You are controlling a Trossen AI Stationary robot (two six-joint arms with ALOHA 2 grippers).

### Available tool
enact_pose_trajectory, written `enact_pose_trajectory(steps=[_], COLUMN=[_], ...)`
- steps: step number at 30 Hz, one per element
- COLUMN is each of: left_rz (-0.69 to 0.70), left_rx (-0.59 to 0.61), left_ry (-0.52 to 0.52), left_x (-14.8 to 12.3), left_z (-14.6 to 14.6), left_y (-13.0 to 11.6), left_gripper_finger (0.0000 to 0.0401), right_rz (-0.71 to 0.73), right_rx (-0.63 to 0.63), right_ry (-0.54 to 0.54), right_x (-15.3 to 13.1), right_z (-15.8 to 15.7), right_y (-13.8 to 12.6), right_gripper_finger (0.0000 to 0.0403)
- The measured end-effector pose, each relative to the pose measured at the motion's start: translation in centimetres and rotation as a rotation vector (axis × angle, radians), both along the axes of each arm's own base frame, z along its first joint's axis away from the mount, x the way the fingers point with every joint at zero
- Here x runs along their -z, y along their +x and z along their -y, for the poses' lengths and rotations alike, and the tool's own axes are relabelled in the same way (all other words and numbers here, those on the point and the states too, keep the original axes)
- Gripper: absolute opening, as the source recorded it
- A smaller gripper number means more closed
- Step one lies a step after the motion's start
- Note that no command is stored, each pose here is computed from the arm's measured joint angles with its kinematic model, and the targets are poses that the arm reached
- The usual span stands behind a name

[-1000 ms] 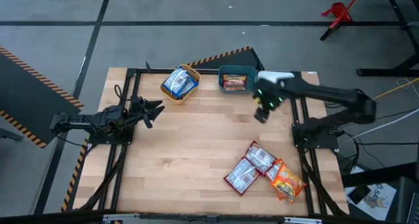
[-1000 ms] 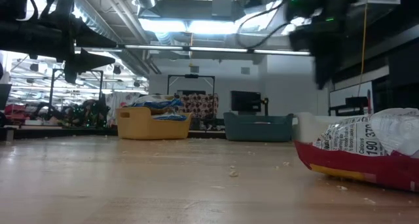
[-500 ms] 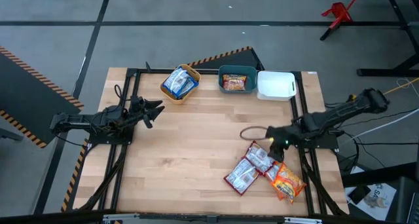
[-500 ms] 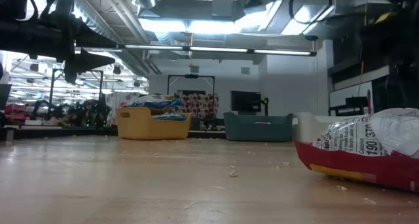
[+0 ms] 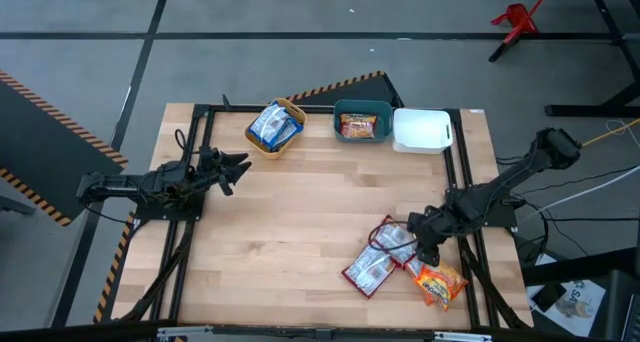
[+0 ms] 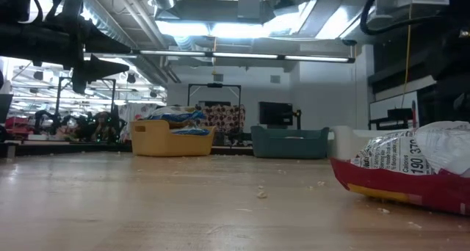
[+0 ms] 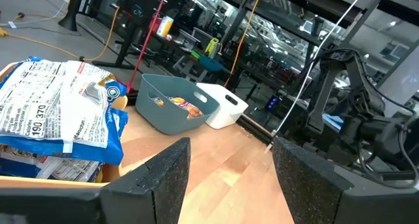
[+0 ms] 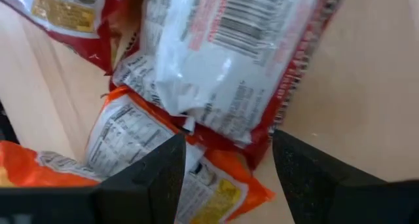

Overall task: Sort Maruchan noodles
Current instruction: Put the top red noodle pack into the blue bin

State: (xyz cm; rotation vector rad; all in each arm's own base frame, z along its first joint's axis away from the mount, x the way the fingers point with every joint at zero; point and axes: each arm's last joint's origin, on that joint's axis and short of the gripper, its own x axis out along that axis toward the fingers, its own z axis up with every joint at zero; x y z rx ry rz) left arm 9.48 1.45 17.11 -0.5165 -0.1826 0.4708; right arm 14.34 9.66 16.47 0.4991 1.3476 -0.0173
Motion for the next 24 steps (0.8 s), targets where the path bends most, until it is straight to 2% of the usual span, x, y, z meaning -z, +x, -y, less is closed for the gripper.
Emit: enact_pose_trajectory(steps=[8,15,19,22,24], left_rz=[-0.005,-0.006,-0.007,-0.006,-0.005], left_rx=[-0.001,-0.002,-0.003,-0.002,0.001], left_ry=[0.009,0.01,0.012,0.01,0.009], left_x=[0.0,0.0,0.0,0.0,0.0], left_z=[0.0,0.0,0.0,0.0,0.0], left_y=[0.0,0.0,0.0,0.0,0.0], left_gripper_finger=[0.0212,0.0212,0.0212,0.0212,0.0212], right_rz=[0.009,0.047,0.115,0.14,0.14], right_rx=[-0.041,-0.027,0.013,0.043,0.063], right_ry=[-0.055,-0.164,-0.251,-0.292,-0.293], right_x=[1.3,2.6,3.1,3.4,3.7], right_z=[-0.5,-0.8,-0.8,-0.7,-0.4], right_y=[1.0,2.0,2.7,3.2,3.6], right_gripper_finger=[0.0211,0.0211,0.021,0.0193,0.0167])
